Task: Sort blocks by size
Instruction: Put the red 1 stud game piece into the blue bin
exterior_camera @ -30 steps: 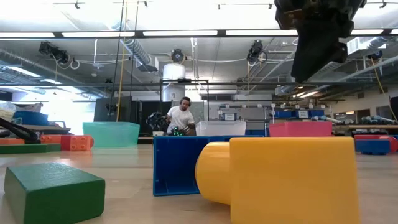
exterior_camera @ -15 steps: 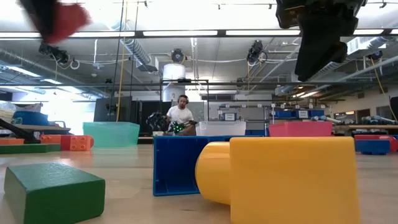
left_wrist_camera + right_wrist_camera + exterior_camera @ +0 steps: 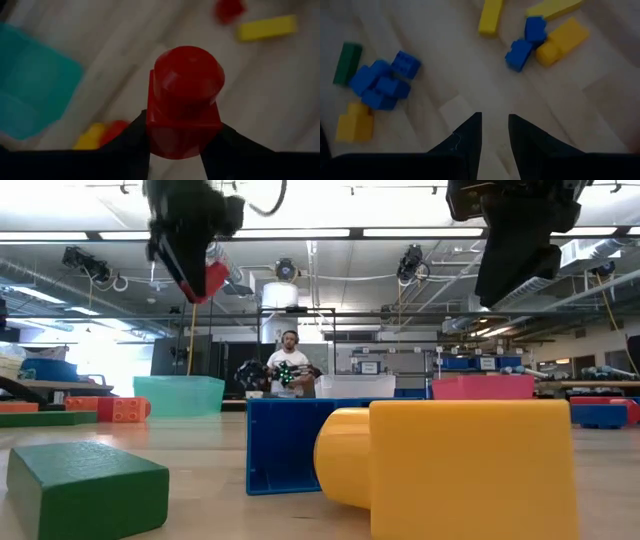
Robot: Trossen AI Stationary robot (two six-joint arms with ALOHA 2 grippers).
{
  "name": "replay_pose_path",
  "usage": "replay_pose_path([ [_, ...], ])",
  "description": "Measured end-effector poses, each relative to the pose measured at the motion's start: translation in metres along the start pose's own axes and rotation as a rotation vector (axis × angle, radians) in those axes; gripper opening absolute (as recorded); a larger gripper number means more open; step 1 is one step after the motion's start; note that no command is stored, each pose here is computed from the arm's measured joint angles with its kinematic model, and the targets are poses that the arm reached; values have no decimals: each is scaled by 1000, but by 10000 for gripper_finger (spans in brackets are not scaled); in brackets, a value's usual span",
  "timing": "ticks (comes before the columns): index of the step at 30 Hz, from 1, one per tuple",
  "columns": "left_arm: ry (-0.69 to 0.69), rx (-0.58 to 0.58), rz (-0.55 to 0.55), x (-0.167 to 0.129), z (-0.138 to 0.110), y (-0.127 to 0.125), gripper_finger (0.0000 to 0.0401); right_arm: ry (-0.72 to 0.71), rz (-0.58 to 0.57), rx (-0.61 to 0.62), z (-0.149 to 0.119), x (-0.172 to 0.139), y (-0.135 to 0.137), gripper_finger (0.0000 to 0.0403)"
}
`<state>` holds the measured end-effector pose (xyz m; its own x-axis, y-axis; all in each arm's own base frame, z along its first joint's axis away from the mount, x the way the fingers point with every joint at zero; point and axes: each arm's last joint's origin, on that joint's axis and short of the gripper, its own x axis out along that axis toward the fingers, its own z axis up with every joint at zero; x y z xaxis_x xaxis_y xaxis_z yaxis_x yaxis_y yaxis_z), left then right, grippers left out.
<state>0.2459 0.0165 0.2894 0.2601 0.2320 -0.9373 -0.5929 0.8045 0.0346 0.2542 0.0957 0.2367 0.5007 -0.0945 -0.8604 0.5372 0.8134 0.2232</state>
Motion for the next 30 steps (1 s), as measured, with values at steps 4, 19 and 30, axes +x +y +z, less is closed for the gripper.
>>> replay_pose_path([
  [4, 6, -48, 1, 18, 5, 48, 134, -65, -42, 50, 3, 0, -2, 110],
  [19, 135, -140, 112, 72, 22, 189, 150, -116, -64, 328, 20, 5, -13, 110],
  [30, 159, -206, 132, 89, 22, 217, 175, -132, -72, 409, 28, 7, -19, 109],
])
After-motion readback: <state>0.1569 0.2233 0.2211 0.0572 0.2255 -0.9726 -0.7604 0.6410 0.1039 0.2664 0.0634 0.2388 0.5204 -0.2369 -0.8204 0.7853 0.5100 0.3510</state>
